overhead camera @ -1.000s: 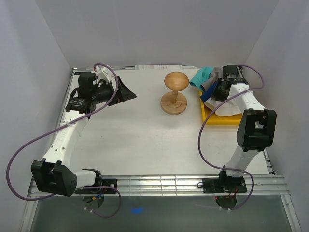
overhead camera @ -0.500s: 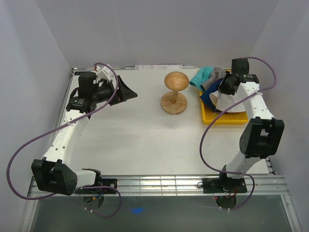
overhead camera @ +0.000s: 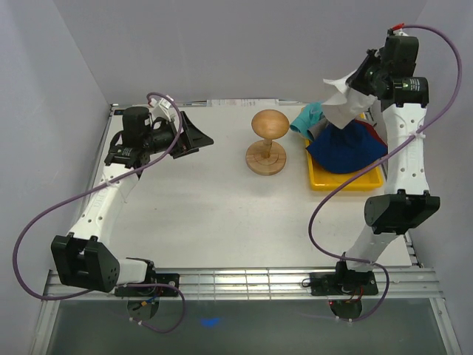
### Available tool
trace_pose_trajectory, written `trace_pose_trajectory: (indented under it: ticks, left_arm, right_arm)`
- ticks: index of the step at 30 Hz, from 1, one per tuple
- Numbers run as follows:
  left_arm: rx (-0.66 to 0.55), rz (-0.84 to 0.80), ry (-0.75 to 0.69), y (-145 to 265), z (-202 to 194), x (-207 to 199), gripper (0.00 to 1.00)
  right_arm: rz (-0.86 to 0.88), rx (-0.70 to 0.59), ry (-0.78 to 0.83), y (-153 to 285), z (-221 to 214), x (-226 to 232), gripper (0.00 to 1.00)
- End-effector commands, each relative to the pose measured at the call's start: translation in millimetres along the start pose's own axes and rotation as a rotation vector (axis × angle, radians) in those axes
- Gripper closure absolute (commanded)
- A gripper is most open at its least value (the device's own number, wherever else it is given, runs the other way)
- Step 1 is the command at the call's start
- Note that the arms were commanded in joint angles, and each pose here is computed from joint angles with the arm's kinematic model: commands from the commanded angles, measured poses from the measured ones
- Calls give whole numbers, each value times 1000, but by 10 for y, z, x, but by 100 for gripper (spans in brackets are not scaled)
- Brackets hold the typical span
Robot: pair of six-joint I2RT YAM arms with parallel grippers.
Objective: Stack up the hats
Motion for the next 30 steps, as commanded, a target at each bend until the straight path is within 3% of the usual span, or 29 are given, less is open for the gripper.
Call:
trace_pose_trajectory:
  ticks: [1, 11, 17, 30]
  left_arm:
    - [-23, -67, -39, 35, 112, -222, 3]
    - [-36, -150, -3, -214, 403, -404, 3]
    - [-12, -202, 26, -428, 488, -508, 3]
    - [-8, -208, 73, -687, 608, -393, 4]
  right_arm:
    - [110, 42, -4, -40, 20, 178, 92]
    - [273, -14, 12, -98, 107, 471, 92]
    - [382, -51, 61, -115, 131, 880, 92]
    - [517, -23, 212, -101, -210, 1570, 92]
Point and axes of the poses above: each gripper's point midway between its finger pads, its own y axis back along the fingers, its own x axis along the line the jaws close on, z = x × y, the point moved 2 cm from there along y, back along the fingers, and after that the axes turned 7 degrees about y, right-handed, at the moved point
